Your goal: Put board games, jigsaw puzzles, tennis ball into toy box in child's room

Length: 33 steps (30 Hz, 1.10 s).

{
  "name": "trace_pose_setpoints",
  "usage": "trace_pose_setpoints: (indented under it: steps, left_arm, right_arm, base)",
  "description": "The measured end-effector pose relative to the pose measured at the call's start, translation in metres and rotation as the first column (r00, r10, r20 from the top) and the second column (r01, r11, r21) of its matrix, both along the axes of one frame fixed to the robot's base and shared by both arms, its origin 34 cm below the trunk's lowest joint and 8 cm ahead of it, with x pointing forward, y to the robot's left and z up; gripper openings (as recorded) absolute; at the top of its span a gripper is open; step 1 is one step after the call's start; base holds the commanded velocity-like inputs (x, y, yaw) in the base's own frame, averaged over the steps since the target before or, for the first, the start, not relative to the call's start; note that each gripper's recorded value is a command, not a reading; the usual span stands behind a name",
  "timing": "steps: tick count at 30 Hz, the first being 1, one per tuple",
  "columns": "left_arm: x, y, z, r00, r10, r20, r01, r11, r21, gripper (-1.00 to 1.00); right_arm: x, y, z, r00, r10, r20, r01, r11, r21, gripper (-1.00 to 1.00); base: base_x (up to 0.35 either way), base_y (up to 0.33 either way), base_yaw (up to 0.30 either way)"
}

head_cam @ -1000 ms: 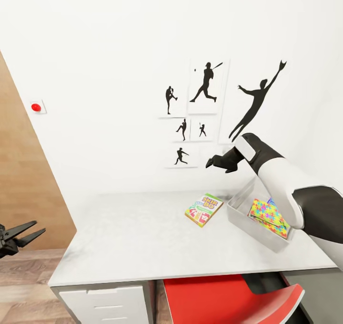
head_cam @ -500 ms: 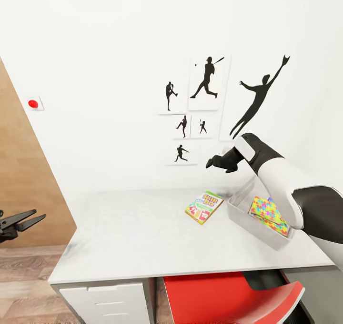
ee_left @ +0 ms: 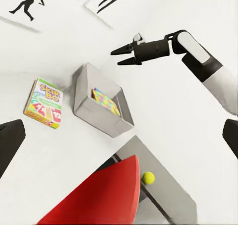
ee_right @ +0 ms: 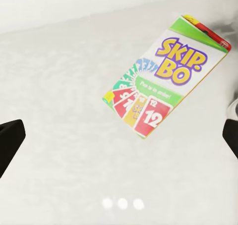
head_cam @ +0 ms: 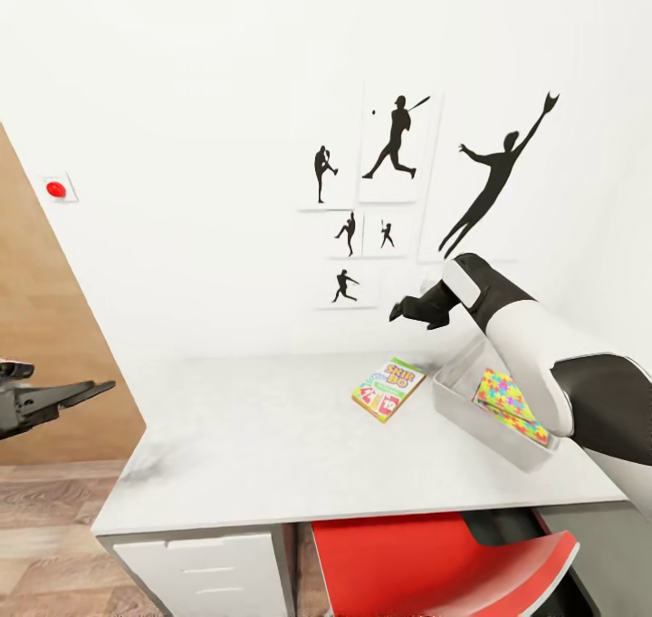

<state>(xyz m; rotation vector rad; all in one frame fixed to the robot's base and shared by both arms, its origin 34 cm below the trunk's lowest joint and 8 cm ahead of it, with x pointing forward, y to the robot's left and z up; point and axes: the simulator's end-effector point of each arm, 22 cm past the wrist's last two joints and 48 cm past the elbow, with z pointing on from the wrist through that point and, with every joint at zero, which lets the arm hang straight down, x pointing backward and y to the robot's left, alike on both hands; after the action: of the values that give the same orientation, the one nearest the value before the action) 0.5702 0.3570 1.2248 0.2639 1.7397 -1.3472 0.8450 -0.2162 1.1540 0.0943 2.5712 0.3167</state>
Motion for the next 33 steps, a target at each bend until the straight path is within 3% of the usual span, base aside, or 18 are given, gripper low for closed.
trace_pose_setpoints:
  steps: [2,5,11,19,33]
  left_arm:
    - [0.0,-0.012,0.0,1.0,-0.031,0.002,0.031,0.999,0.013,1.0]
    - [0.006,-0.048,0.001,0.993,-0.114,0.011,0.113,0.993,0.019,1.0]
    - [0.014,-0.09,0.002,0.98,-0.196,0.027,0.196,0.981,0.005,1.0]
    - [0.024,-0.101,-0.001,0.979,-0.204,0.027,0.204,0.979,0.016,1.0]
    - [0.031,-0.1,-0.012,0.98,-0.196,0.011,0.196,0.98,0.02,1.0]
  right_arm:
    - [0.001,0.0,-0.002,1.0,0.0,-0.003,0.0,1.0,0.0,1.0]
    - [0.001,0.0,-0.006,1.0,0.0,-0.008,0.0,1.0,0.0,1.0]
    - [0.003,0.0,-0.013,1.0,0.0,-0.018,0.0,1.0,-0.001,1.0]
    - [0.004,0.0,-0.023,1.0,0.0,-0.031,0.0,1.0,-0.001,1.0]
    - [0.01,-0.005,-0.034,0.999,-0.006,-0.039,0.006,1.0,-0.006,1.0]
  base:
    - [0.0,0.0,0.0]
    - [0.0,0.0,0.0]
    - [0.0,0.0,0.0]
    - [0.0,0.0,0.0]
    - [0.0,0.0,0.0]
